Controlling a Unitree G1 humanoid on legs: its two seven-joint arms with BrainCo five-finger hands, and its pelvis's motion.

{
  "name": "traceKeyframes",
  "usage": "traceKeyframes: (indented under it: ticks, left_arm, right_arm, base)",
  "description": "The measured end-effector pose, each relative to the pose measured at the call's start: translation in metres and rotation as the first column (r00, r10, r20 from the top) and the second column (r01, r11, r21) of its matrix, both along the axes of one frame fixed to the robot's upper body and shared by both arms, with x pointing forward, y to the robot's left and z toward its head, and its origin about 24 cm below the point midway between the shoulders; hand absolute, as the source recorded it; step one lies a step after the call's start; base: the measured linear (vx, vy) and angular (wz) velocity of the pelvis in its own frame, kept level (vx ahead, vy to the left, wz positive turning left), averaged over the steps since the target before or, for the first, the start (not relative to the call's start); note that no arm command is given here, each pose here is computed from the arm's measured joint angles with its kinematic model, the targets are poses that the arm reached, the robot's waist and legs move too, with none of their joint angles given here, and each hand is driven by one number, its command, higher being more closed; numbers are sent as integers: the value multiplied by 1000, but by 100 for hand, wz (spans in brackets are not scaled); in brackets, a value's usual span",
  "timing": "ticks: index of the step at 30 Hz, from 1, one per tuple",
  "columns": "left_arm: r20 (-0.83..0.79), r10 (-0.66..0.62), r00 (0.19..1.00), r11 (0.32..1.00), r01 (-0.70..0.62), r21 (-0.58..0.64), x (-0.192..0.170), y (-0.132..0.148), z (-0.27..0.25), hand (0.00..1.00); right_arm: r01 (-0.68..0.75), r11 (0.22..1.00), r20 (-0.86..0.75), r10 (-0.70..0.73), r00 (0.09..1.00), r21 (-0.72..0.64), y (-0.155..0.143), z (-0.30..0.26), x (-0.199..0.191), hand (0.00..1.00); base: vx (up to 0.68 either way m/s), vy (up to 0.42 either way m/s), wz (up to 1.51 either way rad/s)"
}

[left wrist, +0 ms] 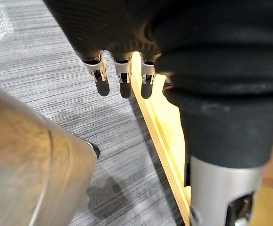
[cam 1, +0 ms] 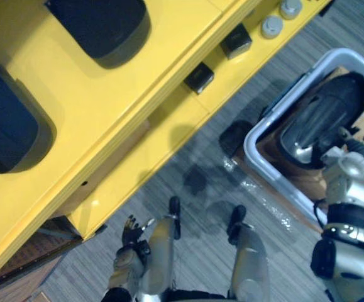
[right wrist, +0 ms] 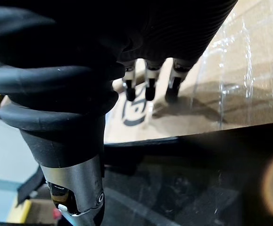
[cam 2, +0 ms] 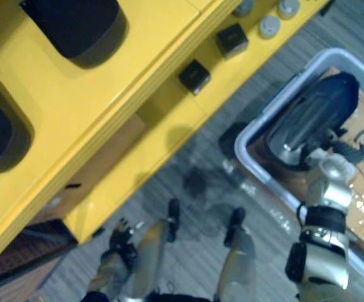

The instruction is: Walk over and take plastic housings, then place them on the shelf

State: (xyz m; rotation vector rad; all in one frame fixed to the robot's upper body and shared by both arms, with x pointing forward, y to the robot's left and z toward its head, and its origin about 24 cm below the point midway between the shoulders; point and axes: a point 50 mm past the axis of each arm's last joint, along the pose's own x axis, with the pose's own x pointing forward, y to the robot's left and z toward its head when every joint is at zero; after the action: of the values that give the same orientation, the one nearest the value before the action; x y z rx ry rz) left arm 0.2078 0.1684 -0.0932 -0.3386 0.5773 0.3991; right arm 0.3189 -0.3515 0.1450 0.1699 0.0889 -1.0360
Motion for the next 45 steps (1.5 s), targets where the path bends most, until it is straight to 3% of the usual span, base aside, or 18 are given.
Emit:
traceKeyframes:
  ticks: [6,7,8,12,17,30,39,45]
  left_arm:
    - [1,34,999,999,-34,-22,0,2,1,0]
    - [0,53,999,997,-53,-47,0,3,0,0]
    - [1,53,999,998,-52,-47,0,3,0,0]
    - [3,52,999,998,-52,-47,0,3,1,0]
    - [13,48,999,998,-47,-52,1,4,2,0]
    - [106,-35,994,997,41,-59,5,8,11,0]
    - [304,-305,902,949,315,18,20,-22,42,0]
    - [342,-471,813,878,470,93,22,-33,54,0]
  right_arm:
    - [-5,997,-95,-2,995,-73,-11,13,2,0]
    - [-57,988,-234,21,972,-147,-21,24,3,0]
    - [-75,985,-263,31,964,-157,-21,24,3,100]
    - [-98,975,-329,28,944,-201,-23,24,3,100]
    - [-194,916,-568,-45,821,-353,-36,25,-3,100]
    - [-328,877,-766,-68,639,-352,-46,22,-8,100]
    - [-391,827,-789,-97,607,-403,-52,-5,-19,100]
    - [-329,786,-693,-168,701,-523,-50,-21,-26,100]
  base:
    - [-42,31,15]
    - [-18,37,13]
    - [-4,32,11]
    - [0,0,0]
    - [-13,-2,3]
    - [2,0,3]
    - [9,4,4]
    - [42,2,-9]
